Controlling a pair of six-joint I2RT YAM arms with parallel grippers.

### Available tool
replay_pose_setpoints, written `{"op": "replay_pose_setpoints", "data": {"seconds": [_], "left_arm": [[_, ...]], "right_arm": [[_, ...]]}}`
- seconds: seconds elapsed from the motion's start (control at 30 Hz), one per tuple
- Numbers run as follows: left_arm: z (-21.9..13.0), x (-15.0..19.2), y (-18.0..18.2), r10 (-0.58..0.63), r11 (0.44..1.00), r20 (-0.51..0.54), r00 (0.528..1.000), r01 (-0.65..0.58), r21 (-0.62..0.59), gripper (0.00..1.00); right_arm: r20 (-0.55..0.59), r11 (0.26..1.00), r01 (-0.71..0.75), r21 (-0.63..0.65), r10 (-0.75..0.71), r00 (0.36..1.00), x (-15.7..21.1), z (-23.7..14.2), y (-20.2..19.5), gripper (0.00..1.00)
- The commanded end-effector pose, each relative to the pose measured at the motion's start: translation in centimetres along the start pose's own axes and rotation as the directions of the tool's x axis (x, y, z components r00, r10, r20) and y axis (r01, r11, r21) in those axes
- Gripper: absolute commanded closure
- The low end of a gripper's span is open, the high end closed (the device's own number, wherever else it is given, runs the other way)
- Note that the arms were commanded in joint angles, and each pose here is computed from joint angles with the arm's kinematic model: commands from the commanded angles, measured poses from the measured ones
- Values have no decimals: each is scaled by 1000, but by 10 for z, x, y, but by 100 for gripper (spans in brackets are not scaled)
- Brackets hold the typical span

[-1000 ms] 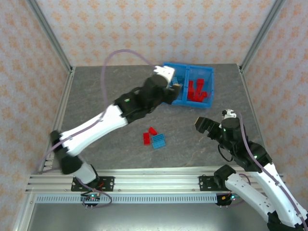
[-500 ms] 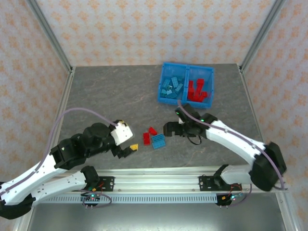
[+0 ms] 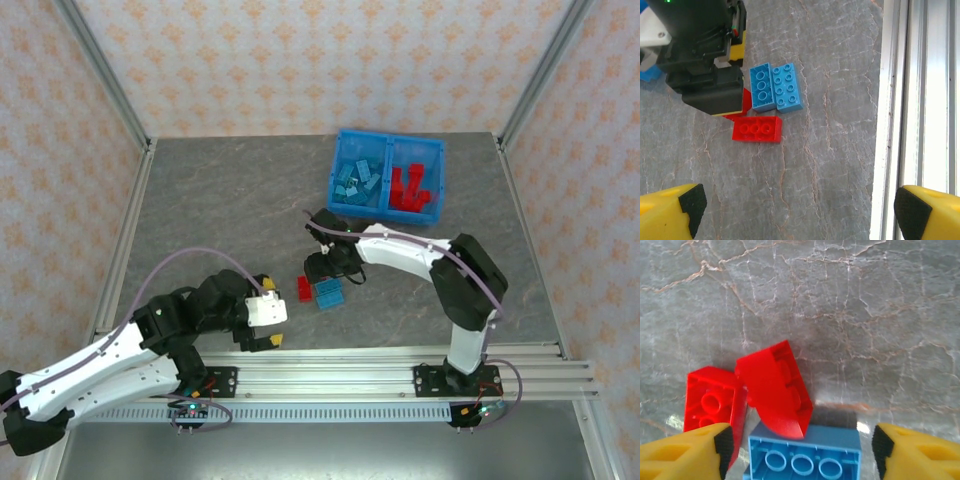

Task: Sort the legos into containers by color

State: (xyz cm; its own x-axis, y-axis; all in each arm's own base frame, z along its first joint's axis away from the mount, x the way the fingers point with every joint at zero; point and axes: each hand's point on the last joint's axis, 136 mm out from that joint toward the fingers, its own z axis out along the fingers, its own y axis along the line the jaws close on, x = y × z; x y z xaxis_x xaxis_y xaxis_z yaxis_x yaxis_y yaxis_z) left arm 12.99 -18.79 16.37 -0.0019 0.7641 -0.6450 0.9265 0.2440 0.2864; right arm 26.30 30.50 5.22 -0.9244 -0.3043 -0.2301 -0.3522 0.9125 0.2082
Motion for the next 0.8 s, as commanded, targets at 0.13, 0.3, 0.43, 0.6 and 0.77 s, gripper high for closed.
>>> {"op": "replay_pose_setpoints", "data": {"seconds": [0.13, 0.3, 0.43, 0.6, 0.77], "left_arm": [[-1, 6, 0, 46, 999, 2, 999, -46, -23, 0], [2, 8, -2, 47, 999, -16, 999, -47, -5, 0], [3, 9, -1, 48, 999, -24, 999, -48, -6, 0], [2, 9, -1, 47, 999, -19, 999, -48, -9, 0], [3, 9, -1, 48, 999, -21, 999, -48, -9, 0]], "right_arm": [[-15, 1000, -6, -13, 6, 1000, -9, 19, 9, 46], [-38, 1000, -15, -11, 15, 999, -6, 33, 7, 50], [-32, 1000, -23, 6, 23, 999, -7, 38, 4, 59], [-5, 1000, -17, 13, 17, 1000, -14, 31, 5, 60], [47, 1000, 8, 9, -8, 999, -30, 14, 11, 28]]}}
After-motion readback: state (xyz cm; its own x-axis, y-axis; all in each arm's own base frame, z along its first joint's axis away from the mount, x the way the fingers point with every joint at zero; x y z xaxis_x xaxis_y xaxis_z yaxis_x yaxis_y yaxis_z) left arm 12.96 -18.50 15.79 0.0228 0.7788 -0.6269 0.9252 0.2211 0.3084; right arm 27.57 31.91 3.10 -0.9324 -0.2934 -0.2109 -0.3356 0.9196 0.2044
